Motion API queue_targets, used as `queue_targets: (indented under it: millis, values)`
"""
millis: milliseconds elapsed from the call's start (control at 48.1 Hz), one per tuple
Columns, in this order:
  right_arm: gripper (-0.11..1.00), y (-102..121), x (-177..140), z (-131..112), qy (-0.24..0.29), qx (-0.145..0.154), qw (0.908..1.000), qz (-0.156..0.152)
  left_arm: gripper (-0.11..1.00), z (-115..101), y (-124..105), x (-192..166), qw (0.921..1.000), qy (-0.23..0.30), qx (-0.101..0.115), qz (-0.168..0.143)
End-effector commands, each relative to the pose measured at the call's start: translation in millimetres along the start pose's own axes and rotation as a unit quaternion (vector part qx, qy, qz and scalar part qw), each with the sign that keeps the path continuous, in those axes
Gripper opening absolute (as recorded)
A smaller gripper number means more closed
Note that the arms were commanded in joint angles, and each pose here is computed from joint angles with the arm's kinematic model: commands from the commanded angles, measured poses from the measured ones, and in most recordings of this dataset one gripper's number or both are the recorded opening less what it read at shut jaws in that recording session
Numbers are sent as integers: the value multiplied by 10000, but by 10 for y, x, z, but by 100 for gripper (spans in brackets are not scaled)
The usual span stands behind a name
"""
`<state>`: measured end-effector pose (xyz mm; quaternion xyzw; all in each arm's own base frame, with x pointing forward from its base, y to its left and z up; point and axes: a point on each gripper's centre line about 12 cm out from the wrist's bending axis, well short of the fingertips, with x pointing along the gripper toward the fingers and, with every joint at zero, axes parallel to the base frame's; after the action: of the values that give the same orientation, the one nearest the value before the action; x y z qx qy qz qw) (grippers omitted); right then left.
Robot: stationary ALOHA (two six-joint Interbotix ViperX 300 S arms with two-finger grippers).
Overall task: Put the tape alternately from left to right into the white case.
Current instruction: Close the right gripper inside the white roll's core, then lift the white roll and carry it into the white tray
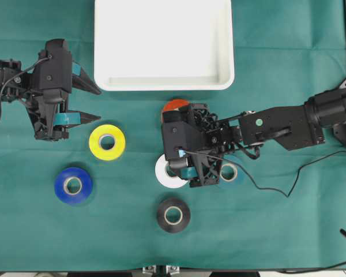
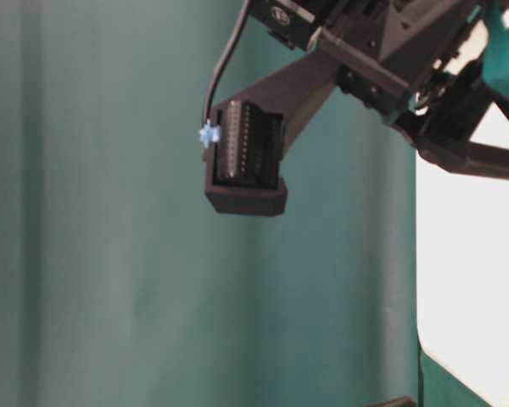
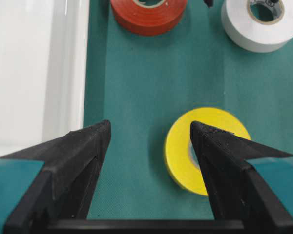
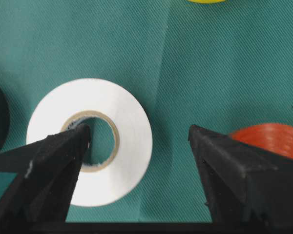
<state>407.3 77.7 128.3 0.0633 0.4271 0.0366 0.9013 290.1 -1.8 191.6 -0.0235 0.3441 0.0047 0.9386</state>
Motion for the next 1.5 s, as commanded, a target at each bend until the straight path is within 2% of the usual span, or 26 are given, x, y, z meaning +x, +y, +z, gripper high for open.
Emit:
queue_targets:
  millis: [0,582,935,977,1039,1205,1475]
  values:
    - [88,53,-34,114,-168,-23,9998,59,95,122,-11,-28,9998,-176,-2,-16]
    - [88,25,197,-9,49,-16,10000,8,96,128,-2,-29,9999,-161,-12,-4]
    - [87,24,201,-5,40,-61,10000,3,96,128,-2,-29,9999,-161,-12,-4]
    - [84,23,201,-5,39,-92,10000,-1,95,126,-2,-29,9999,-153,-12,-4]
    - [75,30,201,0,31,-128,9999,1,95,128,-2,-29,9999,-161,-12,-4]
    - [30,32,197,39,-15,-122,9999,6,95,126,-2,-29,9999,-153,-12,-4]
    - [28,49,145,84,-52,-127,9999,17,95,123,-2,-29,9999,-138,-12,-3]
